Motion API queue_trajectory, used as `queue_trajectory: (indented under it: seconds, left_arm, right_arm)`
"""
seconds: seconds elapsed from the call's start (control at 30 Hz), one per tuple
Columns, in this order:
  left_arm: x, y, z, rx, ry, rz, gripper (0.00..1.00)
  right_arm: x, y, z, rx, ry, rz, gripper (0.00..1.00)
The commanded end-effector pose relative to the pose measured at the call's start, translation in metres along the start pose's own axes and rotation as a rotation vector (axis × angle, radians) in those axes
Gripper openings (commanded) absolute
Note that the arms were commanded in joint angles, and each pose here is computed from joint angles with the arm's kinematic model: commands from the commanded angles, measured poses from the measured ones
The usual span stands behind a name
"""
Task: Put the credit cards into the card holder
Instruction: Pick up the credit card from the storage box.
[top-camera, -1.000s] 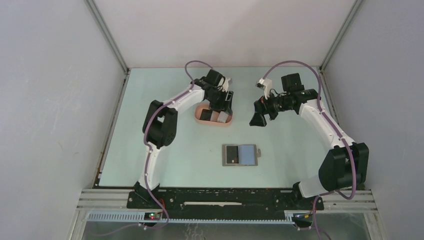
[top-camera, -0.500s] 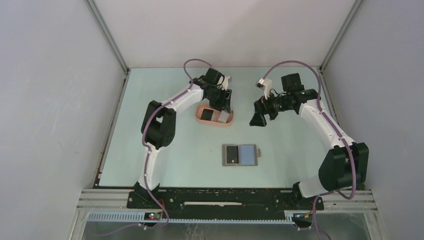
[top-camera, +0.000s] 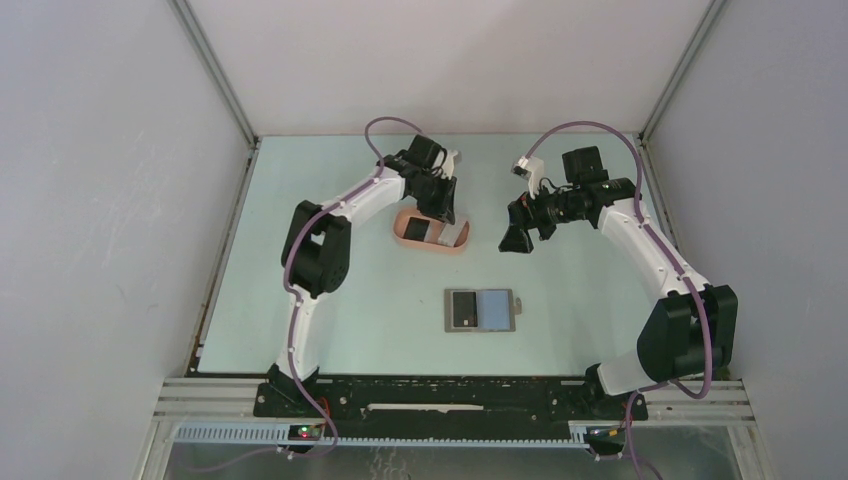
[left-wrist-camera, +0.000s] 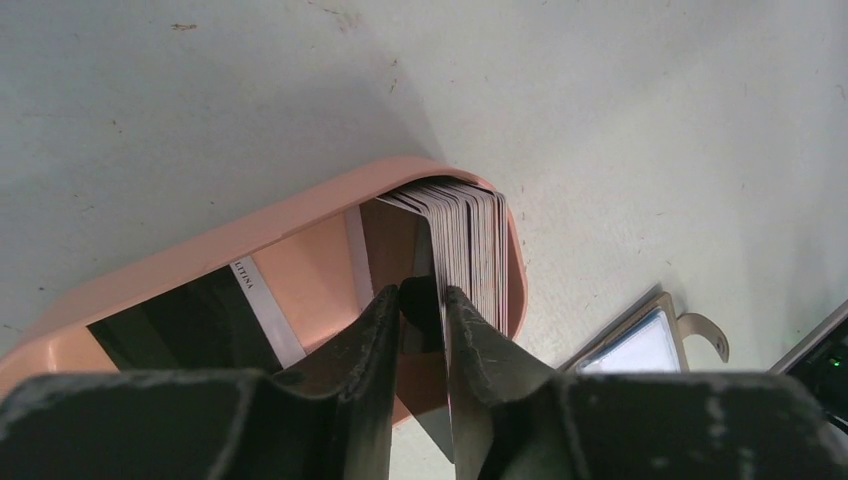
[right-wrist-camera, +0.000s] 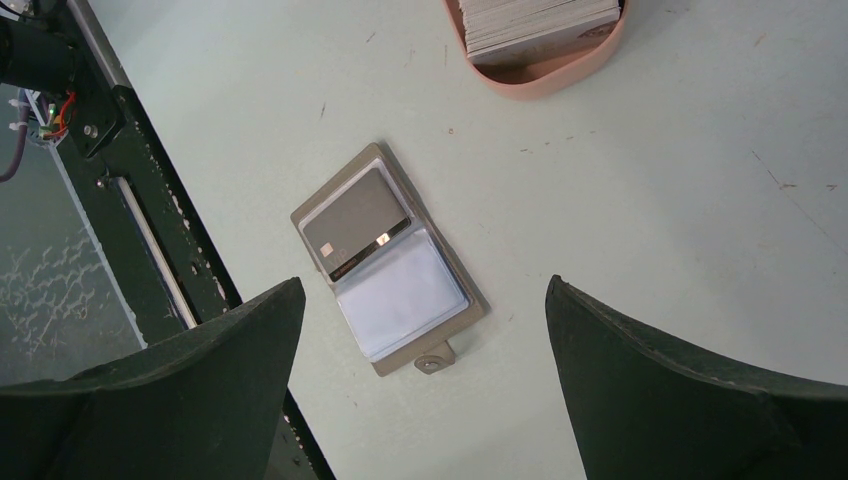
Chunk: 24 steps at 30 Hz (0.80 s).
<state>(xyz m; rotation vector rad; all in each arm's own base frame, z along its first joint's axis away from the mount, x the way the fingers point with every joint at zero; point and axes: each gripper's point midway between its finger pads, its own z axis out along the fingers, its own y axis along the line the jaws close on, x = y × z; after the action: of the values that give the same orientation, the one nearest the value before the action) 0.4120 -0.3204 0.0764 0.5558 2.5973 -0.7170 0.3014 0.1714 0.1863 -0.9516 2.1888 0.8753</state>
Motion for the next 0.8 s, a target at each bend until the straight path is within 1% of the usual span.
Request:
queue_trajectory:
  seconds: [0.0, 0.17, 0.23, 0.53, 0.77]
  left_arm:
    - [-0.014, -0.013, -0.016, 0.031, -0.055, 0.016, 0.24]
    - [-0.015, -0.007, -0.016, 0.008, -0.06, 0.001, 0.14]
    - [-0.015, -0.005, -0.015, 0.001, -0.06, -0.001, 0.12]
    - [-0.019, 0.003, -0.019, -0.028, -0.083, -0.014, 0.07]
    - [-0.021, 0.007, -0.023, -0.042, -0.103, -0.021, 0.06]
  right_arm:
    - [-0.002, -0.002, -0.002, 0.002, -0.006, -0.018, 1.0]
    - [-0.001, -0.002, -0.001, 0.002, -0.005, -0.017, 1.0]
    - [-0.001, -0.002, -0.002, 0.001, -0.006, -0.016, 1.0]
    - [-0.002, -0.002, -0.002, 0.0, -0.006, -0.019, 1.0]
    - [-0.001, -0.002, -0.001, -0.002, -0.004, -0.016, 1.0]
